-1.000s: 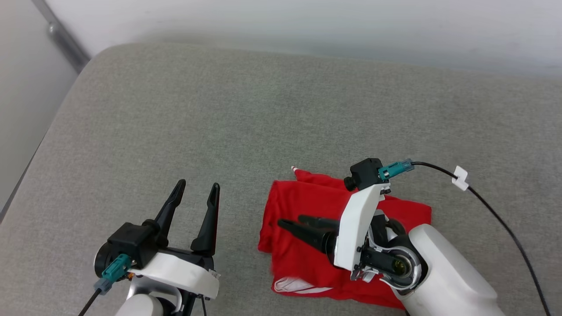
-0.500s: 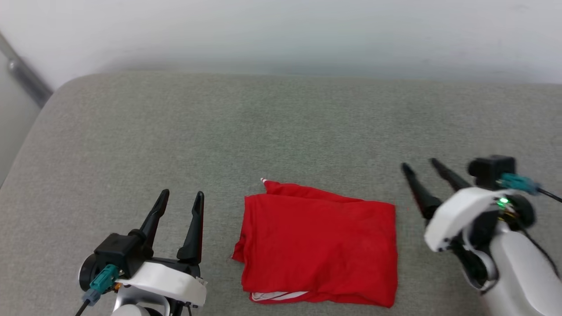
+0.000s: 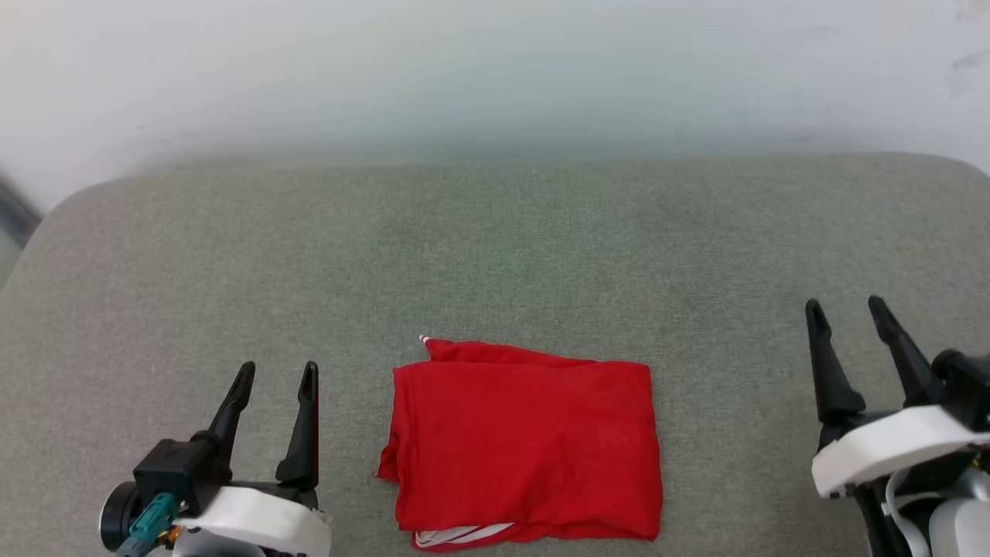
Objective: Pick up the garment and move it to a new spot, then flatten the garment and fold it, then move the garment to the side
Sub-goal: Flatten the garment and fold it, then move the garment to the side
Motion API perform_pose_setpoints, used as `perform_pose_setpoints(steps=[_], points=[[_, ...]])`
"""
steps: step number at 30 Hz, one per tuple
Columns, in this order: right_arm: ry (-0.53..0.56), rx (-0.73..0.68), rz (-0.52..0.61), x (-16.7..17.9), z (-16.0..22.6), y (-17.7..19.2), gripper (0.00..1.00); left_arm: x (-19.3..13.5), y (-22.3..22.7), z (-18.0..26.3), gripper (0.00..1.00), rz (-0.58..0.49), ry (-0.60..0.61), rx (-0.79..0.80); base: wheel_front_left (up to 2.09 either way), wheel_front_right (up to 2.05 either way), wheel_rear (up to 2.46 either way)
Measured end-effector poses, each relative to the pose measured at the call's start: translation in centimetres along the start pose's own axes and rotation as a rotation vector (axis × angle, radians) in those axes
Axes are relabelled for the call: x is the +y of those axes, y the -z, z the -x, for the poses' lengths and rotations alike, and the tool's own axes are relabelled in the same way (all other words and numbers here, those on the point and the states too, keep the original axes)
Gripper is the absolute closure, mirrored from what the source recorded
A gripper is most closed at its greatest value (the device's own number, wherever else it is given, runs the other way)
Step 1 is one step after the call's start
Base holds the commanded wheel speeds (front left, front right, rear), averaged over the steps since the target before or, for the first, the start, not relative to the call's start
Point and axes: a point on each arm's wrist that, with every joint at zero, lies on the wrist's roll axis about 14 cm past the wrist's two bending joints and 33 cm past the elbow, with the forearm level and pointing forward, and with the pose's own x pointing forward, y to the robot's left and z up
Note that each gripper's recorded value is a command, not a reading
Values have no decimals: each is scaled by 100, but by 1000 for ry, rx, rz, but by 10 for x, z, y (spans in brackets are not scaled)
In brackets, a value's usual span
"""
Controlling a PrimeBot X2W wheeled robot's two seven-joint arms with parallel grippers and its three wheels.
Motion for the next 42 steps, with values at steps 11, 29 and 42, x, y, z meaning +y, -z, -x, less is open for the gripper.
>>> perform_pose_setpoints(steps=[11, 29, 42], points=[[-5, -7, -1, 15, 45, -12, 0, 0, -3, 17, 0, -18, -10, -5, 0, 0, 0], [26, 24, 7, 6, 47, -17, 0, -2, -6, 18, 0, -7, -19, -20, 0, 0, 0], [32, 525, -293, -21, 43, 85, 0, 8, -12, 3, 0, 10, -56, -54, 0, 0, 0]])
